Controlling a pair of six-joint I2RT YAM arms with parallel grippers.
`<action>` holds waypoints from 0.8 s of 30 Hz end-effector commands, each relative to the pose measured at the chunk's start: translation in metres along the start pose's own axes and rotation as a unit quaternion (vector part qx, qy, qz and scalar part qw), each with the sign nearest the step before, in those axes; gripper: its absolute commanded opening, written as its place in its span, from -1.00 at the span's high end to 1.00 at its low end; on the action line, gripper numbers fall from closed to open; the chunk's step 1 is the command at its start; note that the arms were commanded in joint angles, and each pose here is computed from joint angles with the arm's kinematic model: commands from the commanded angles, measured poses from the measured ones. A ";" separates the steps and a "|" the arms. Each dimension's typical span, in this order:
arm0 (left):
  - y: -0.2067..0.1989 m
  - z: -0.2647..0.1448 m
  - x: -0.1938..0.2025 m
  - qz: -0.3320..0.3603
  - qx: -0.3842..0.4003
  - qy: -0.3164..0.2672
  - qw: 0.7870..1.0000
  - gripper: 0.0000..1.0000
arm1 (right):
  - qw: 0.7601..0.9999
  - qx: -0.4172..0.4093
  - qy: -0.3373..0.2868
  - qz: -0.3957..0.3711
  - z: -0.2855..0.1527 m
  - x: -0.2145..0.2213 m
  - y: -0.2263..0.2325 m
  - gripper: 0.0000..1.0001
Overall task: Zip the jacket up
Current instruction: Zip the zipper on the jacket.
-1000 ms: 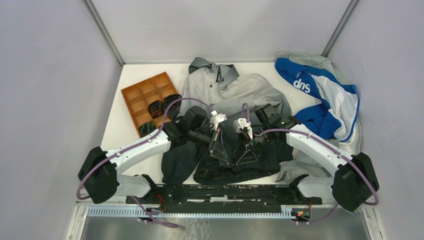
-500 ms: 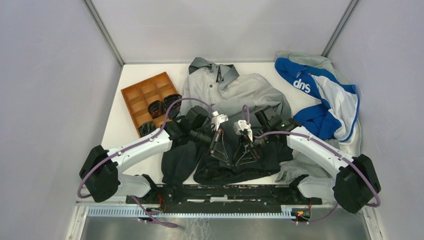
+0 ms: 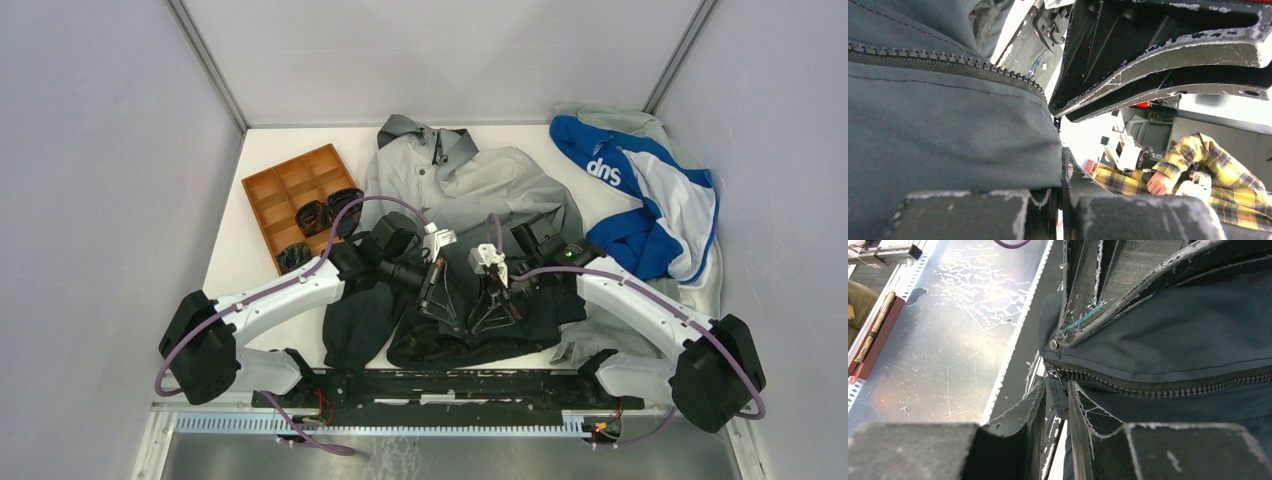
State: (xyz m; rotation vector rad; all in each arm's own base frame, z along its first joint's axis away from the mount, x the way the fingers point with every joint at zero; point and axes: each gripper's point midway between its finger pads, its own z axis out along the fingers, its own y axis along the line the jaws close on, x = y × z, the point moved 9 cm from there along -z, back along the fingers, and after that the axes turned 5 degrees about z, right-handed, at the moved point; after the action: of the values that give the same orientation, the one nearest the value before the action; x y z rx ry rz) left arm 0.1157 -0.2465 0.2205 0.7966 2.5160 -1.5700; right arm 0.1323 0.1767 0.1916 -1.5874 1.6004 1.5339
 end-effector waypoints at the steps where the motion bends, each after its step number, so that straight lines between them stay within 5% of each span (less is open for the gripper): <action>1: -0.014 -0.003 -0.005 0.035 0.030 0.004 0.999 0.96 | 1.000 0.001 0.000 -0.025 0.000 -0.003 0.004 0.44; 9: -0.014 -0.004 -0.005 0.034 0.031 0.004 0.999 0.96 | 1.000 0.008 -0.007 -0.026 0.005 -0.004 0.002 0.47; 18: -0.014 -0.003 -0.004 0.032 0.033 0.006 0.999 0.96 | 0.999 0.025 0.001 -0.041 0.004 -0.007 0.002 0.89; 24: -0.012 -0.003 -0.001 0.030 0.032 0.009 0.999 0.96 | 0.997 0.040 0.008 -0.060 0.001 -0.007 0.003 1.00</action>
State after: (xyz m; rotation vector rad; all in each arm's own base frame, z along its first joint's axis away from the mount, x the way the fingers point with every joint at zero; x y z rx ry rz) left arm 0.1158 -0.2466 0.2204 0.7966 2.5160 -1.5700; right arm 0.1294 0.1794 0.1922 -1.6032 1.5813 1.4515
